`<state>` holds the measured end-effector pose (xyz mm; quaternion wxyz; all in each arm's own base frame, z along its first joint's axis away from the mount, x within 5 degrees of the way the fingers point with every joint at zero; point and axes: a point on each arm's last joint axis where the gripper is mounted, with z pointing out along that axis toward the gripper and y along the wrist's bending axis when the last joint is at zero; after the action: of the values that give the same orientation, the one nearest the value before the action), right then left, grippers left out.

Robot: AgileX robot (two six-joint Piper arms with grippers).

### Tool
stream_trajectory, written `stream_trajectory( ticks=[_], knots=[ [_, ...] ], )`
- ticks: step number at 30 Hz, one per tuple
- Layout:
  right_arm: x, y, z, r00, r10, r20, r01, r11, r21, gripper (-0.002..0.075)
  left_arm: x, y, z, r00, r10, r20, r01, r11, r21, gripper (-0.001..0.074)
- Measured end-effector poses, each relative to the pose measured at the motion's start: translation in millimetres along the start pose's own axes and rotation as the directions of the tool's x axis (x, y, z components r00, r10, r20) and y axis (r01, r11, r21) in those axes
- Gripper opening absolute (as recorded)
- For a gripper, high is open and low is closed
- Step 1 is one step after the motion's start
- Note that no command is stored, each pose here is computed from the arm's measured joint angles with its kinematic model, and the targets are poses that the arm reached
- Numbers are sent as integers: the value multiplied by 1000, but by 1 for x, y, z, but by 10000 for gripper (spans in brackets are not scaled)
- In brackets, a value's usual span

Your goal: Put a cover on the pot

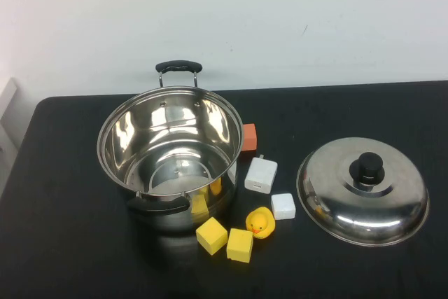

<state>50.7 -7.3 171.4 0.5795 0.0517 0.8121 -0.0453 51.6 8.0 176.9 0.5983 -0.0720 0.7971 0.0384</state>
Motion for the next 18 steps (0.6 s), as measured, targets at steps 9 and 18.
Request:
stream_trajectory(
  ticks=[9,18],
  knots=[
    [0,0,0,1000,0,0,0,1000,0,-2,0,0,0,1000,2,0,-2,1000,-1,-2],
    [-1,0,0,1000,-1,16,1,1000,1,-2,0,0,0,1000,2,0,-2,1000,-1,-2]
  ],
)
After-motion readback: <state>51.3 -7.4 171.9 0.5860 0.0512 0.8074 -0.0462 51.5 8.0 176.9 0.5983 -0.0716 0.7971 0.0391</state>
